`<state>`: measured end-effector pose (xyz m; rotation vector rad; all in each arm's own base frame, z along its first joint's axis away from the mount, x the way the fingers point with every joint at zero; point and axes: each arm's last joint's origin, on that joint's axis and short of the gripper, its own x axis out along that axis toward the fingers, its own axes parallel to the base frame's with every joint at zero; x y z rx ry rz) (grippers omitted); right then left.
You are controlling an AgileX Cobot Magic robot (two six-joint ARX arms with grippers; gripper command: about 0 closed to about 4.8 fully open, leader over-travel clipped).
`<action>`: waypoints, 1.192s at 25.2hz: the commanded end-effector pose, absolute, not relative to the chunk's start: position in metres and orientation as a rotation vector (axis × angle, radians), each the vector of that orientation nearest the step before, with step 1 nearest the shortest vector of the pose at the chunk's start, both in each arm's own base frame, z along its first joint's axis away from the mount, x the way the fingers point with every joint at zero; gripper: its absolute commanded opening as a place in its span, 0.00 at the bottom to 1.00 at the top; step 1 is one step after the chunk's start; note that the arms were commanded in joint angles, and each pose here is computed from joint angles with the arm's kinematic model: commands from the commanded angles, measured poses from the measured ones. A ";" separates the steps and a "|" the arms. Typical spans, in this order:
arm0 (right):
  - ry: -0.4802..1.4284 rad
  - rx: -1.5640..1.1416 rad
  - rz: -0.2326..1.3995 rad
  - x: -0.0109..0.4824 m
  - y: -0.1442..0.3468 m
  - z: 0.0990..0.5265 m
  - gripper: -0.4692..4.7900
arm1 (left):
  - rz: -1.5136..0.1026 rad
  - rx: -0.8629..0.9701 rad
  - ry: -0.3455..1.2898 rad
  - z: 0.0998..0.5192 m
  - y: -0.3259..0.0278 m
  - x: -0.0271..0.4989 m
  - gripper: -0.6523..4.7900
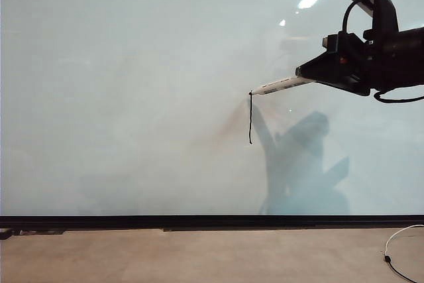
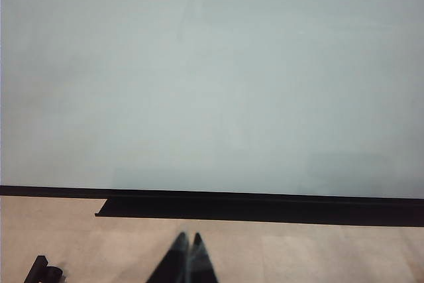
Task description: Pick up the pen on the shelf to the right of the whiteboard and draw a rectangle.
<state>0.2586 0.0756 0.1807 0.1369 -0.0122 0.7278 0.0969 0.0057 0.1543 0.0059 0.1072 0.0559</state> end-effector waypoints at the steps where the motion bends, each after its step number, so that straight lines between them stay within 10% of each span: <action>1: -0.038 0.134 0.732 0.259 0.076 0.184 0.08 | 0.057 0.007 0.095 0.156 0.006 0.097 0.11; 30: -0.046 0.132 0.709 0.264 0.077 0.187 0.08 | 0.057 0.007 0.094 0.156 0.006 0.097 0.11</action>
